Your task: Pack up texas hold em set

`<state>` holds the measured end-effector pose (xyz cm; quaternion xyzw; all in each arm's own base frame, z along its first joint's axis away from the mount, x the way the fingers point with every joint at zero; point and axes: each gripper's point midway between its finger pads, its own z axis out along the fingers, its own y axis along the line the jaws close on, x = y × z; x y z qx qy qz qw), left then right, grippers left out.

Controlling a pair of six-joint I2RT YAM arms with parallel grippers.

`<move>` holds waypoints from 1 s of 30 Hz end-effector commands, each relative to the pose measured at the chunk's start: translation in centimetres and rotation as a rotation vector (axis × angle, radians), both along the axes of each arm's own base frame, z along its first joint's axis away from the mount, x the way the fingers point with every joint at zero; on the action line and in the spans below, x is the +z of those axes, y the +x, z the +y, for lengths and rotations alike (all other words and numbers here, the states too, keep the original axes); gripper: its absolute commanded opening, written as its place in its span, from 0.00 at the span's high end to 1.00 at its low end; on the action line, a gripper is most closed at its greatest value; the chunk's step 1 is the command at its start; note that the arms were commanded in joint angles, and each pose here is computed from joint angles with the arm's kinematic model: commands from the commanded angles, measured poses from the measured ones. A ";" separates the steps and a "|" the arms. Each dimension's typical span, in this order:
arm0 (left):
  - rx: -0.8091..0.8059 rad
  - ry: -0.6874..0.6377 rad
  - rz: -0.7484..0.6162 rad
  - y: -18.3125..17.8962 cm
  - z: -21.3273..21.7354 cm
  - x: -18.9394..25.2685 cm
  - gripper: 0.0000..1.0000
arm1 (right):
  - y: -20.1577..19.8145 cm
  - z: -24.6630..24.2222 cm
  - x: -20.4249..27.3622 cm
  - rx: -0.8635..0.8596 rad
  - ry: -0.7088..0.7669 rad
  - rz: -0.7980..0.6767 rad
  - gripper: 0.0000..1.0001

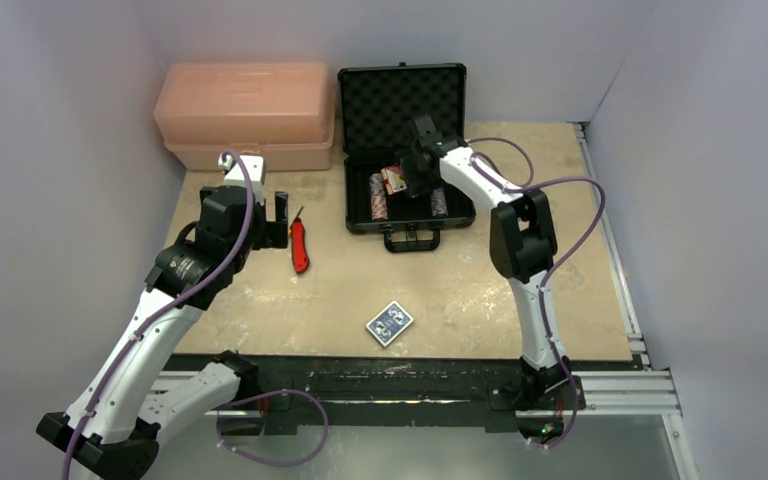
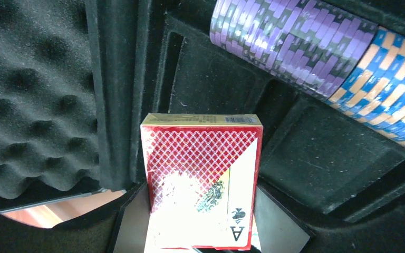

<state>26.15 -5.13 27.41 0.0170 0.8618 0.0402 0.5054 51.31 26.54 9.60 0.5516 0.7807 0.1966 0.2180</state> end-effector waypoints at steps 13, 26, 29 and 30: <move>-0.001 0.006 -0.037 0.4 0.2 0.8 0.09 | 4.9 -0.7 3.1 -0.208 0.067 -0.147 1.00; -0.003 0.004 -0.039 0.4 0.2 0.8 0.09 | 6.2 -2.0 2.0 -0.273 -0.010 -0.171 1.00; -0.002 0.002 -0.038 0.4 0.2 0.9 0.09 | 6.3 -2.1 1.5 -0.281 -0.018 -0.166 1.00; -0.002 0.001 -0.039 0.4 0.3 0.9 0.09 | 6.3 -2.2 1.3 -0.280 -0.022 -0.166 1.00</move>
